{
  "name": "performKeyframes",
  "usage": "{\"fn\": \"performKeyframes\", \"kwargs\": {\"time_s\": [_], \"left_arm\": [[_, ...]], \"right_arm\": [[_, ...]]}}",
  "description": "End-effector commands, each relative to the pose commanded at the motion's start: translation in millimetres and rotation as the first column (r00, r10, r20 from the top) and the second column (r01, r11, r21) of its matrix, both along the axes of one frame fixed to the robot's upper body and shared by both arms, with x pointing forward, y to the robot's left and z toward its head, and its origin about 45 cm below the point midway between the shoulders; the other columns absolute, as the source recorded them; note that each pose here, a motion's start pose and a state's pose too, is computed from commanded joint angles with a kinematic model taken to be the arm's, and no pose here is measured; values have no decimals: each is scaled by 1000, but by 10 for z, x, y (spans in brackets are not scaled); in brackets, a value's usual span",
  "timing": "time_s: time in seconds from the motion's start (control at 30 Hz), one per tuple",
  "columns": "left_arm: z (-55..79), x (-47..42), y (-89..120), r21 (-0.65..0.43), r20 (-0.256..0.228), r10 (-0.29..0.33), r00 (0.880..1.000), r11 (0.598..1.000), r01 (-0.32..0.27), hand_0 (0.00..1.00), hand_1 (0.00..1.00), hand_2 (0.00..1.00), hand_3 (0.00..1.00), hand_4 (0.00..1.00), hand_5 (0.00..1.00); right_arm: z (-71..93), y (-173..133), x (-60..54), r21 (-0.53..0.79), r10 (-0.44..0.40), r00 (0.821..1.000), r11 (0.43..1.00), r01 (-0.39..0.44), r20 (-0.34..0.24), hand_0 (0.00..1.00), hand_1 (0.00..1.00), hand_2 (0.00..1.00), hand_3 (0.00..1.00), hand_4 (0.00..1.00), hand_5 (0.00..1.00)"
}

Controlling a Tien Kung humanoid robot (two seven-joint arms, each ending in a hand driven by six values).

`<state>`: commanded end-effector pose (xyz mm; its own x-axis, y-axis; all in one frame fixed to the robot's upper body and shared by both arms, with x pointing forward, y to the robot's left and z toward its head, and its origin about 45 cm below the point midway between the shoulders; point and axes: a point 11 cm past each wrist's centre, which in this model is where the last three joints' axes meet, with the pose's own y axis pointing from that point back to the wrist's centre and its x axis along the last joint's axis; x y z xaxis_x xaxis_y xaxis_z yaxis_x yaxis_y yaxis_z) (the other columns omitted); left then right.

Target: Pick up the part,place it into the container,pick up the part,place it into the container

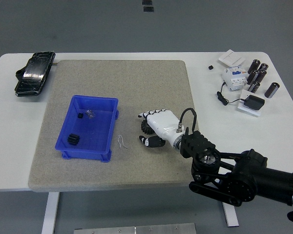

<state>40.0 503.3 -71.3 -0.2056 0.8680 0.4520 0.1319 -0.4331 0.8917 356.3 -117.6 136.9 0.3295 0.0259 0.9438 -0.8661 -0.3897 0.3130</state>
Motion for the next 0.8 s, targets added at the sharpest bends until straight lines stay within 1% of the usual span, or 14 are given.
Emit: {"fn": "performKeyframes", "kwargs": {"time_s": [0.07, 0.1, 0.27, 0.3, 0.47, 0.5, 0.67, 0.7, 0.8], "left_arm": [[1, 2, 1, 0, 0, 0, 1000, 1000, 0, 681, 636, 600, 582, 616, 275], [1, 3, 1, 1, 0, 0, 1000, 1000, 0, 681, 637, 601, 583, 614, 273], [-1, 3, -3, 0, 0, 0, 1000, 1000, 0, 681, 637, 601, 583, 614, 273], [-1, 4, -3, 0, 1, 0, 1000, 1000, 0, 681, 637, 601, 583, 612, 274], [1, 6, 0, 1, 1, 1, 1000, 1000, -1, 681, 637, 601, 583, 612, 274], [1, 7, 0, 1, 2, 1, 1000, 1000, -1, 681, 637, 601, 583, 609, 278], [1, 11, -1, 1, 3, 1, 1000, 1000, -1, 681, 637, 601, 583, 609, 278], [0, 12, -2, 1, 4, 1, 1000, 1000, -1, 681, 638, 602, 583, 608, 280], [-1, 15, -3, 1, 5, 0, 1000, 1000, 0, 681, 638, 602, 583, 608, 280]], "right_arm": [[-5, -27, 18, -5, -4, 1000, 1000, 4, 2, 751, 831, 866, 845, 668, 407], [-11, -44, 28, -8, -6, 1000, 1000, 6, 2, 702, 794, 845, 821, 668, 414], [-48, -108, 57, -20, -16, 1000, 1000, 16, -2, 702, 794, 845, 821, 668, 414], [-56, -117, 58, -22, -17, 1000, 1000, 17, -3, 641, 731, 771, 759, 667, 429], [-92, -128, 48, -30, -14, 1000, 999, 14, -13, 641, 731, 771, 759, 667, 429], [-97, -128, 45, -31, -13, 1000, 999, 13, -15, 564, 662, 682, 723, 637, 413], [-102, -124, 40, -24, -11, 1000, 1000, 11, -16, 564, 662, 682, 723, 637, 413], [-100, -122, 41, -21, -12, 1000, 1000, 11, -16, 462, 565, 578, 695, 539, 348], [-97, -116, 41, -14, -11, 1000, 1000, 11, -13, 462, 565, 578, 695, 539, 348]]}}
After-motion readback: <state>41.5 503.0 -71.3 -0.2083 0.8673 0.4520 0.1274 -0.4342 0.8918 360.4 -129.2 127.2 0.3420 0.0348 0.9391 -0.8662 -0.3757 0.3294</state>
